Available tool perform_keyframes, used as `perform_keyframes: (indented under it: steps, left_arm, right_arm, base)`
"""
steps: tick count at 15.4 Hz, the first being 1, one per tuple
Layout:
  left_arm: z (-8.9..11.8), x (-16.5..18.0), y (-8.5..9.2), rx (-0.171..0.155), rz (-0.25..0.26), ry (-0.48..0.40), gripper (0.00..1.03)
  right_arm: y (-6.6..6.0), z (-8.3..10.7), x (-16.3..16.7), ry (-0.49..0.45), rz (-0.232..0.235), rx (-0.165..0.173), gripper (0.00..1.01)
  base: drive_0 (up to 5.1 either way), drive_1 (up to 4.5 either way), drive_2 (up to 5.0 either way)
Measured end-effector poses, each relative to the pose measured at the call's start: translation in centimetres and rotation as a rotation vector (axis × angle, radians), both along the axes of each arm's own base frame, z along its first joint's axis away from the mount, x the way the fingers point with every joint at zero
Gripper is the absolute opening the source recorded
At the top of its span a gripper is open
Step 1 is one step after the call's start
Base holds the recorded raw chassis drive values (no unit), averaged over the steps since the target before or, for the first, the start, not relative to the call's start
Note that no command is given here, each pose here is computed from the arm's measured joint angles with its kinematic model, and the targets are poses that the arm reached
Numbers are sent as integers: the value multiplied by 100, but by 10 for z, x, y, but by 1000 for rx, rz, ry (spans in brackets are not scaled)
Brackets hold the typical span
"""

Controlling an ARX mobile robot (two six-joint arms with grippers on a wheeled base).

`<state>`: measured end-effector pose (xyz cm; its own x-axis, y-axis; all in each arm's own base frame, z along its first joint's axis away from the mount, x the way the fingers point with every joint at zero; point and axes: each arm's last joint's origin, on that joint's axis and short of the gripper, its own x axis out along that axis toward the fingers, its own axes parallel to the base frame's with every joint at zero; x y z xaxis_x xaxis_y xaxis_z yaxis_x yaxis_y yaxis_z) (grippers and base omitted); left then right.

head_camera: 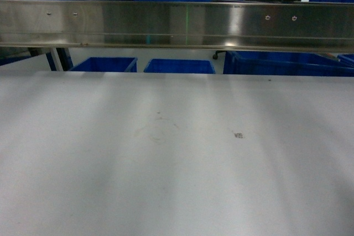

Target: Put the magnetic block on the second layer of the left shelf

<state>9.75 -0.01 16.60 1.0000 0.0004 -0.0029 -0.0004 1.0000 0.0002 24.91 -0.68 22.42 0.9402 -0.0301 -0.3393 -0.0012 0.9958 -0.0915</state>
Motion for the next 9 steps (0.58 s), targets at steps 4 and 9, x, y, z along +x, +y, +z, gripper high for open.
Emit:
perform_keyframes:
  steps: [4, 9]
  left_arm:
    - [0, 0, 0, 0, 0, -2, 98]
    - [0, 0, 0, 0, 0, -4, 98]
  right_arm:
    - [0, 1, 0, -7, 0, 0, 34]
    - [0, 0, 0, 0, 0, -1, 34]
  base:
    - [-488, 134, 342]
    - [-498, 241, 241]
